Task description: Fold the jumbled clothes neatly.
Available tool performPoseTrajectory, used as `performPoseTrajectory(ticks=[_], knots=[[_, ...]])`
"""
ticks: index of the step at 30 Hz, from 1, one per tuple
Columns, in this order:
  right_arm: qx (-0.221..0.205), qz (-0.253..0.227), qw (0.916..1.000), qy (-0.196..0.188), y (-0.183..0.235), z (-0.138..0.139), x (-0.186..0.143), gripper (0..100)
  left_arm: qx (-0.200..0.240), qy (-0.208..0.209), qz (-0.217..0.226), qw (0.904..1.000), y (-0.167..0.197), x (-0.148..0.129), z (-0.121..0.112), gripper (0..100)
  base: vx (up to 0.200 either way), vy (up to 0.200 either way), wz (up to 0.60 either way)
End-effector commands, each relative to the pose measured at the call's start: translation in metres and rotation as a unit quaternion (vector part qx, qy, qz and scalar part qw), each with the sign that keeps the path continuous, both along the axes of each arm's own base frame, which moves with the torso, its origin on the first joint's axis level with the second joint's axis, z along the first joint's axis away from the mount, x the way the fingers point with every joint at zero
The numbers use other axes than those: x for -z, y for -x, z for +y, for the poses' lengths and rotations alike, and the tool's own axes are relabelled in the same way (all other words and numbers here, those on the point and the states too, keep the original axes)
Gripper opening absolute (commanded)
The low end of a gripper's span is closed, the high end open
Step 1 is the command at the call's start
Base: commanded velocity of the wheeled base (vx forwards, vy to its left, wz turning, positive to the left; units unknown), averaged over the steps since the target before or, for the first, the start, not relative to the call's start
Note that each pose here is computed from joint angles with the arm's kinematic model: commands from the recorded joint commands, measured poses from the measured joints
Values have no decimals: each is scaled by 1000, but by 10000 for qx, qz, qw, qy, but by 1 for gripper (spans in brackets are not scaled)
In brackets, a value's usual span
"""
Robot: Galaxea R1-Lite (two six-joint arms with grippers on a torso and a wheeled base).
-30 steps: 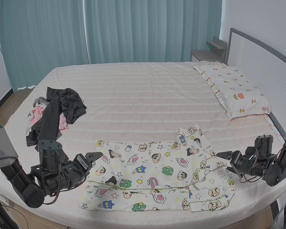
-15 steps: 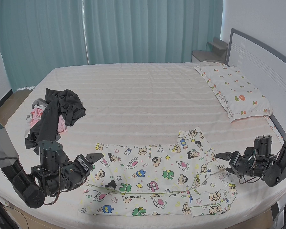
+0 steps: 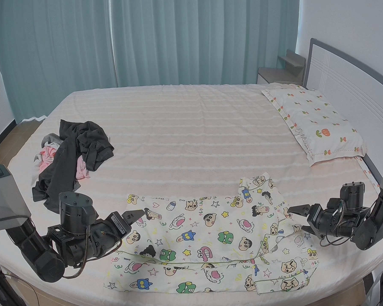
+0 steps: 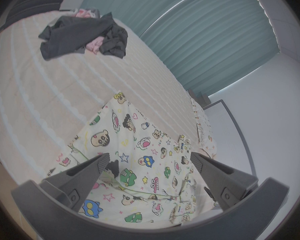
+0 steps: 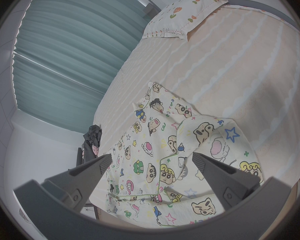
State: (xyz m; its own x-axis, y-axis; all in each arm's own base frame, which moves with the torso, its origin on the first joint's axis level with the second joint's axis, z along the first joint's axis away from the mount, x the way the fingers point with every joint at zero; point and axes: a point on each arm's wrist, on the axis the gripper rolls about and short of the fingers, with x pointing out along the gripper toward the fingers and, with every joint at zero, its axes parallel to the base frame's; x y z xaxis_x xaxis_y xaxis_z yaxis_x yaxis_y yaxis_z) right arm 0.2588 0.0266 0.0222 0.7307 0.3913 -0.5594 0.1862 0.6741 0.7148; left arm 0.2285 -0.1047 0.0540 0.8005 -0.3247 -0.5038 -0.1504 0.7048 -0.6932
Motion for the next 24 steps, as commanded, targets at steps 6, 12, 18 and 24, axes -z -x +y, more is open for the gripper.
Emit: performPoseTrajectory(ticks=[6, 12, 18, 24], knots=[[-31, 18, 10000, -4, 0, 1, 1, 100, -4, 6, -689, 9976, -12, -59, -8, 100, 0, 0, 0], [-54, 41, 10000, -2, 1, 2, 2, 100, 33, -140, -526, 9985, -39, -97, -3, 100, 0, 0, 0], [-54, 48, 10000, -1, 1, 2, 2, 100, 509, -116, -531, 9972, -54, -102, 14, 100, 0, 0, 0], [-54, 48, 10000, -1, 1, 2, 2, 100, 618, -316, -508, 9963, -64, -94, 25, 100, 0, 0, 0]])
